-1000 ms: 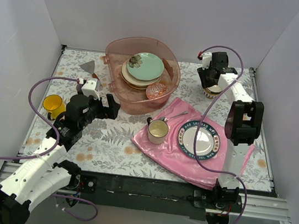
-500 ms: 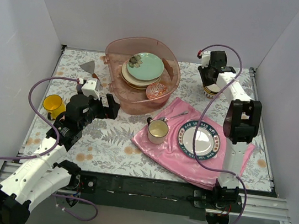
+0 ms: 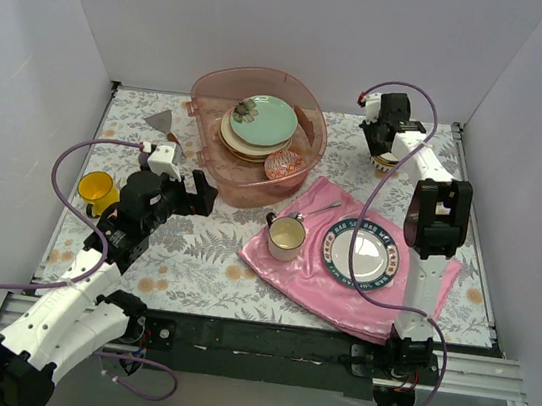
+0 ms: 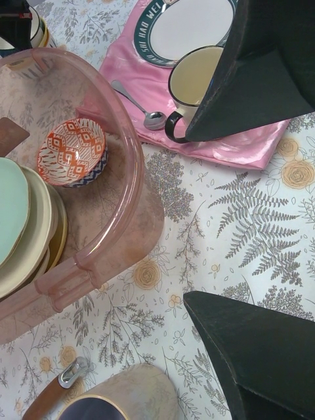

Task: Place the mixed dishes into the plastic bin
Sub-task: Pick up the bowl from the center of the board.

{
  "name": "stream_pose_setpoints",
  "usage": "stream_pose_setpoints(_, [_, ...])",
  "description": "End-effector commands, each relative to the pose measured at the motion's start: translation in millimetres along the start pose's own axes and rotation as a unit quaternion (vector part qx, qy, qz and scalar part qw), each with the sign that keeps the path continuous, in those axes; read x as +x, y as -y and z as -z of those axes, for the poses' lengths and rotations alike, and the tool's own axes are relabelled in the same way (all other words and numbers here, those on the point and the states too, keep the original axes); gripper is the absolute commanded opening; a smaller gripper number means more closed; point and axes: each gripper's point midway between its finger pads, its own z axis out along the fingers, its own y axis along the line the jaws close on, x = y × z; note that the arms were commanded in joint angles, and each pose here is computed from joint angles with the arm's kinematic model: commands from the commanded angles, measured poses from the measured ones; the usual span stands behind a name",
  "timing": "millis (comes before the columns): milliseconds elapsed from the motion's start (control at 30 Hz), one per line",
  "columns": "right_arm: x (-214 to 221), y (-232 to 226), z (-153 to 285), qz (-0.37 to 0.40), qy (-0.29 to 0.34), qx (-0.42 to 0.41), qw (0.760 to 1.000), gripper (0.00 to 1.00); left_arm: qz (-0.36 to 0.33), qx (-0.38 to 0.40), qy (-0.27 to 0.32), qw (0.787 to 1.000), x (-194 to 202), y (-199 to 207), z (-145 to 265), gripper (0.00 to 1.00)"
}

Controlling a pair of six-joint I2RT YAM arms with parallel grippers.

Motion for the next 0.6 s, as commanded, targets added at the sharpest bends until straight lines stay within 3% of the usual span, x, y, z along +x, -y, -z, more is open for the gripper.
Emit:
stream_pose_setpoints(0, [-17,9,9,0.006,0.023,0.009,1.0,0.05,-0.007,-0.001,0.01,1.0,-5,-2,0,0.98])
stream_pose_setpoints(100, [-24,12,19,0.014,0.036,0.014,0.999,0.01,-0.005,-0.002,0.011,1.0,-6,-2,0,0.98])
stream_pose_setpoints(567, [-45,19,72,0.064,0.095,0.042,0.993,0.01,-0.001,0.001,0.016,1.0,-8,-2,2,0.98])
